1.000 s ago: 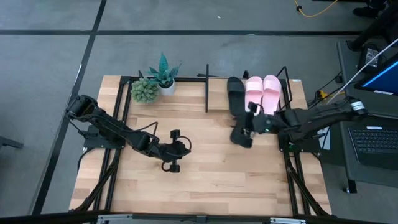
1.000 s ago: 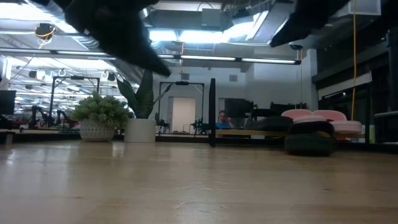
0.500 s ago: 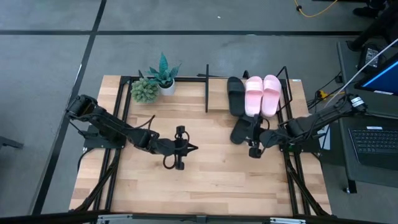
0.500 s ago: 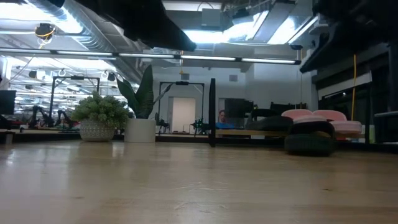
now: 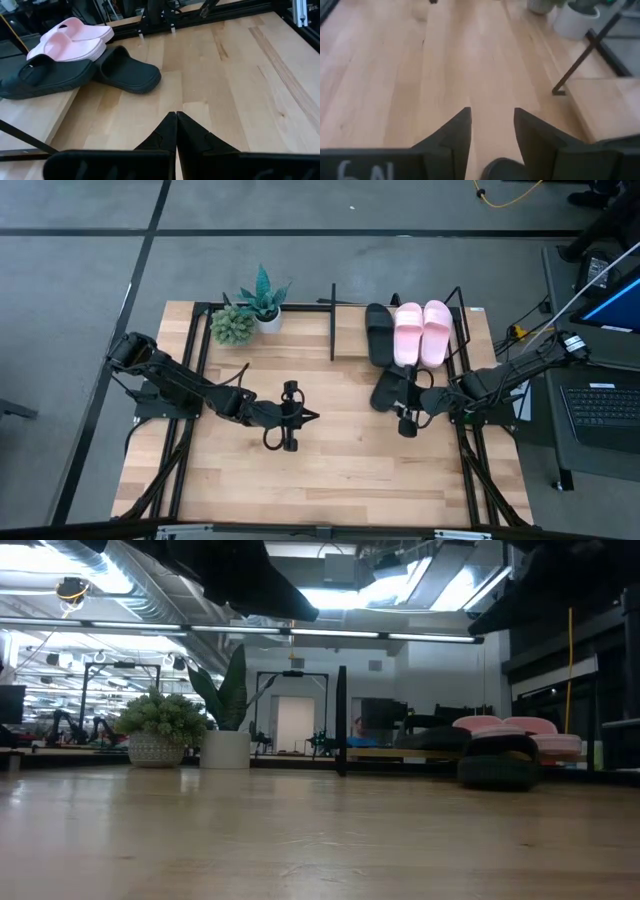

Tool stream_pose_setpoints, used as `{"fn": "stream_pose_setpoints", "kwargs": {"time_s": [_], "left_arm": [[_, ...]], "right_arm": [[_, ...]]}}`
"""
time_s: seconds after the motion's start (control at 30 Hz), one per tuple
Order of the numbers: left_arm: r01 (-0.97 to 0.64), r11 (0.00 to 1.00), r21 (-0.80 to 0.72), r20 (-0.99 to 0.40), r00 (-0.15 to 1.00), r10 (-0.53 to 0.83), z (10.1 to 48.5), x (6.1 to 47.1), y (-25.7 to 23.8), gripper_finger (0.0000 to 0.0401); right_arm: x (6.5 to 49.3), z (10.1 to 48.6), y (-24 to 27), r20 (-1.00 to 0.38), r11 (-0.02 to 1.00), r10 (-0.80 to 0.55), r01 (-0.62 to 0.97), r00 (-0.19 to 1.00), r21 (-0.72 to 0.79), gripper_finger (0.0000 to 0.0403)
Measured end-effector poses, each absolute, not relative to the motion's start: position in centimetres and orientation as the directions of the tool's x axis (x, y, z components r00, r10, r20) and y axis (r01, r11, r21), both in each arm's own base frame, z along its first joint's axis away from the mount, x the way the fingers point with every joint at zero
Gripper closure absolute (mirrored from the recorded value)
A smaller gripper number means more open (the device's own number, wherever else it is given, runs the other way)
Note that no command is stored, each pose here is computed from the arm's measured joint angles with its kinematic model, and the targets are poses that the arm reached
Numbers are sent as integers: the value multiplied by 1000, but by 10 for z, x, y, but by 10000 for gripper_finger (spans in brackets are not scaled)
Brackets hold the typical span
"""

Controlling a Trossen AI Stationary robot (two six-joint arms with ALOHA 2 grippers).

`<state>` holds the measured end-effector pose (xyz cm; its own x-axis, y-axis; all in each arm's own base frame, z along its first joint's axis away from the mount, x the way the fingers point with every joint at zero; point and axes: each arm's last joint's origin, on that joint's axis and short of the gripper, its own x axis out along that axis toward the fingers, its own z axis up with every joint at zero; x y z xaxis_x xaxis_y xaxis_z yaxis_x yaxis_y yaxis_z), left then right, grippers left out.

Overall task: Pick and place slides into the shelf
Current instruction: Put the black slide on the shelf

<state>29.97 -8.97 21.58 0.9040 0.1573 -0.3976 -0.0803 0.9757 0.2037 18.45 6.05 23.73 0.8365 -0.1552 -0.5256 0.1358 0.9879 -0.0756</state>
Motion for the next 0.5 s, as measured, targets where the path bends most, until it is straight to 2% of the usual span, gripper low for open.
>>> {"fn": "stream_pose_setpoints", "kwargs": {"time_s": [0.1, 0.27, 0.5], "left_arm": [[-79, 975, 206, -399, 903, 158, 216, 300, -90, 401], [-77, 975, 210, -406, 900, 159, 215, 299, -90, 401], [-75, 974, 214, -414, 896, 160, 214, 299, -89, 401]], "right_arm": [[185, 237, 60, -524, 984, -160, 96, 836, -148, 253], [184, 246, 58, -534, 967, -235, 142, 812, -211, 253], [191, 271, 59, -653, 938, -347, 227, 673, -264, 253]]}}
